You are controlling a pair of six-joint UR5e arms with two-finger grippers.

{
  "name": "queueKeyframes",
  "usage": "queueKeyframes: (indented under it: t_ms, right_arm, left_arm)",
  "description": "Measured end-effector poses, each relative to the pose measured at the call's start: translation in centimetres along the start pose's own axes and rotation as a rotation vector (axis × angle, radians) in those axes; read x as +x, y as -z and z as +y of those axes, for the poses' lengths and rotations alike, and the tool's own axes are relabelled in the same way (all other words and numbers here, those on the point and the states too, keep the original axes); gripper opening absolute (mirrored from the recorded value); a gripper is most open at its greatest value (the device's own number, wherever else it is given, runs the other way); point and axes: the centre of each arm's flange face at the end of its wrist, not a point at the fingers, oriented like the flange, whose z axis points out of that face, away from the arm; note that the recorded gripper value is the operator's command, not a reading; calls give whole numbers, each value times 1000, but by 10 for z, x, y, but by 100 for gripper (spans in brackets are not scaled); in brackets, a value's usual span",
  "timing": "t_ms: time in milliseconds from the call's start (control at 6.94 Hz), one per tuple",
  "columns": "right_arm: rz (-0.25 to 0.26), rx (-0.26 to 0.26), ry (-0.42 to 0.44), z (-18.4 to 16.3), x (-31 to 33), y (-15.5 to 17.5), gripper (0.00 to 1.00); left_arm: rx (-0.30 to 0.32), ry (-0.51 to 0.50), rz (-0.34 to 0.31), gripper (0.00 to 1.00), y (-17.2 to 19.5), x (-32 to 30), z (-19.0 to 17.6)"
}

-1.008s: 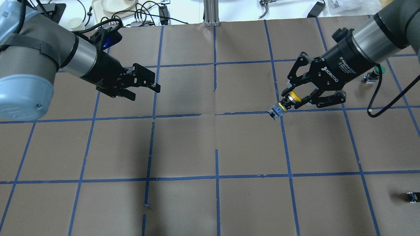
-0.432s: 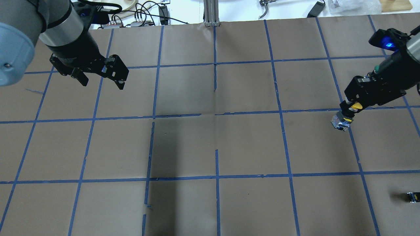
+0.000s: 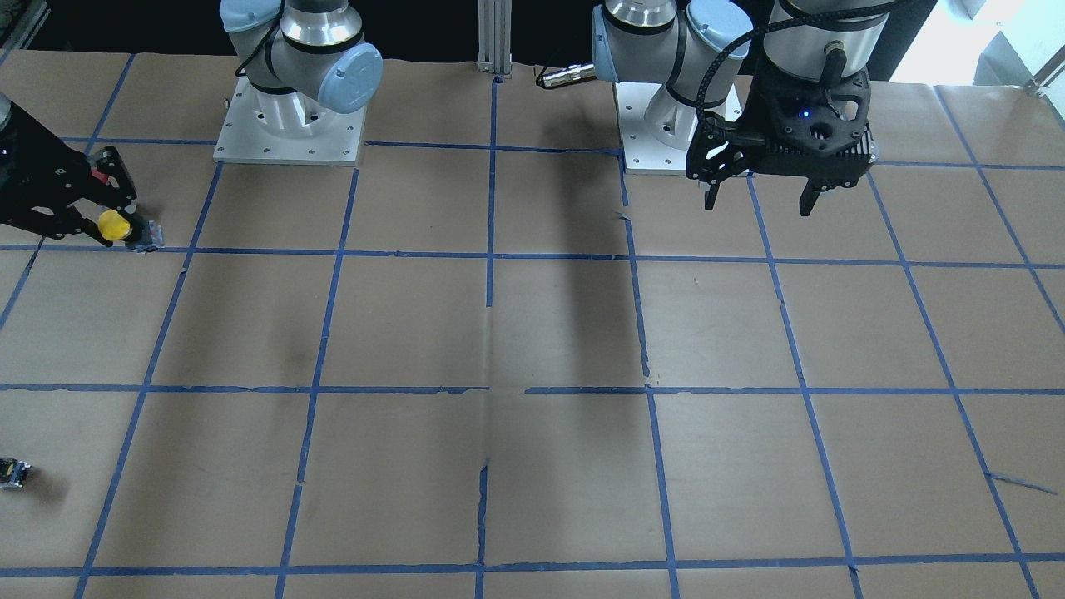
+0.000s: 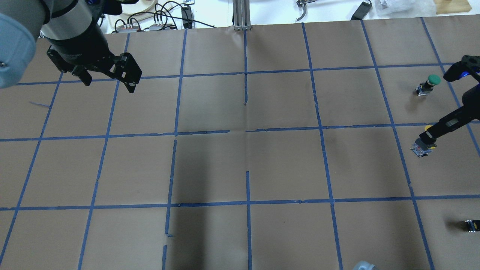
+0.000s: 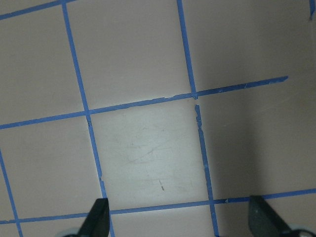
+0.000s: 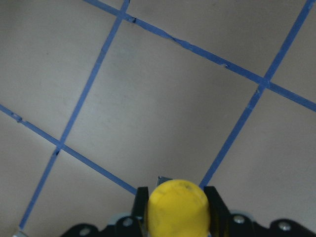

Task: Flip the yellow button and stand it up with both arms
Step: 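Lower the button upright onto the table with the right gripper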

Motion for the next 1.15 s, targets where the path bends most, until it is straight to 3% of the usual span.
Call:
queueKeyframes:
  t_ms: [144, 432, 864, 1152]
  right_arm:
    - [26, 12, 106, 8, 27, -12, 26]
    - [97, 22, 324, 9, 84, -47, 24]
    - [107, 31, 487, 24, 125, -75, 24]
    - [115, 26, 526, 28, 133, -83, 24]
  left_arm:
    - [22, -2, 3, 100, 6, 0, 0]
    - [38, 29, 90, 100, 10, 2, 0]
    - [3, 110, 132, 100, 28, -11, 2]
    - [-19, 126, 137, 100, 31, -14, 1]
